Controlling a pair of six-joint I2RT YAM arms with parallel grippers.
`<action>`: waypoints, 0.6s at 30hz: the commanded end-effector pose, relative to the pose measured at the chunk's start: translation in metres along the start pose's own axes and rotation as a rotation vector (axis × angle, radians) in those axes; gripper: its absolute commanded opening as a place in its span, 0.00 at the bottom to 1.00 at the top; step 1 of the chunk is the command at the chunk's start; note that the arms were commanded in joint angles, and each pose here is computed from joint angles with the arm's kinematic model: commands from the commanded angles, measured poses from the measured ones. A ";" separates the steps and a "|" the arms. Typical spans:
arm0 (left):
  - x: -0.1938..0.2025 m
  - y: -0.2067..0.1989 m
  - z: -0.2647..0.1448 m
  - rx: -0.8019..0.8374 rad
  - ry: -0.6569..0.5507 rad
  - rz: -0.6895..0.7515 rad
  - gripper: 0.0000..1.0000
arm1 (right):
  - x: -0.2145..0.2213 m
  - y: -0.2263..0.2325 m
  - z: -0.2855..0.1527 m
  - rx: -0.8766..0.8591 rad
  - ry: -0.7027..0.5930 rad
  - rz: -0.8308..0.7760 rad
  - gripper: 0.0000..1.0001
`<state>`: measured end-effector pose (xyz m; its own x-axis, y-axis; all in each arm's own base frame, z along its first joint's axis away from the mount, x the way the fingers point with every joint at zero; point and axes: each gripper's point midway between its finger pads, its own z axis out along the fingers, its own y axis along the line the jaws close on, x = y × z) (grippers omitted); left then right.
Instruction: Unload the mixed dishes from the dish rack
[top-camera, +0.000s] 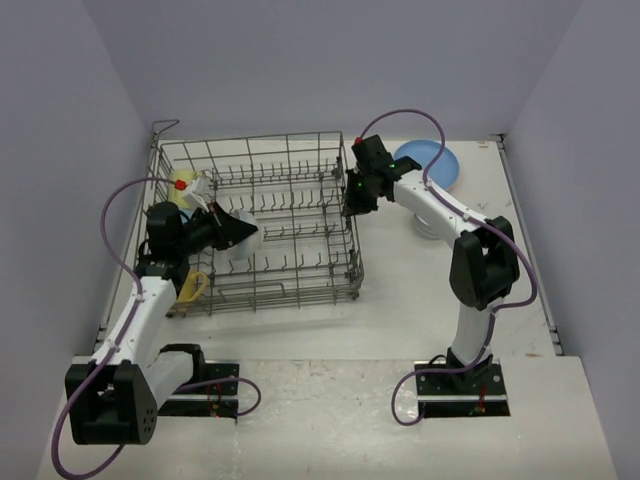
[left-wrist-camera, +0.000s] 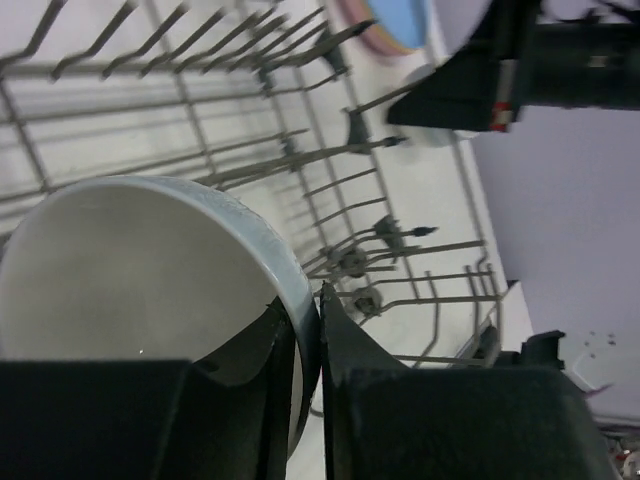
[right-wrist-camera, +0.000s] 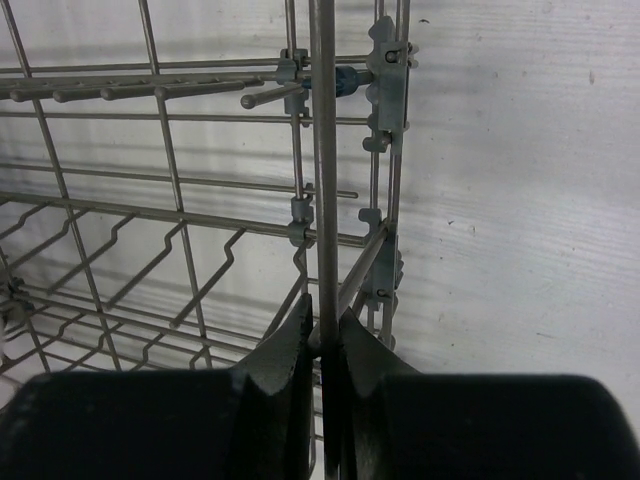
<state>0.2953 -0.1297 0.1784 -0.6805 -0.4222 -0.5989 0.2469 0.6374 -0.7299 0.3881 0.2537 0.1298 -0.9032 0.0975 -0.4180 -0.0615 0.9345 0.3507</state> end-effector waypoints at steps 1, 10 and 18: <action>-0.068 -0.079 -0.026 0.253 -0.216 0.291 0.00 | -0.022 -0.014 -0.002 0.057 -0.071 0.051 0.00; -0.062 -0.085 -0.025 0.380 -0.178 0.313 0.00 | -0.024 -0.018 -0.003 0.049 -0.089 0.036 0.00; -0.072 -0.145 -0.004 0.375 -0.206 0.733 0.00 | -0.068 0.016 -0.057 -0.049 -0.218 -0.024 0.53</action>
<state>0.3052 -0.1647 0.2746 -0.4195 -0.2626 -0.8689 0.6730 0.5525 -0.4918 0.3988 0.2501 0.1437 -0.8862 0.1004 -0.4522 -0.0725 0.9341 0.3495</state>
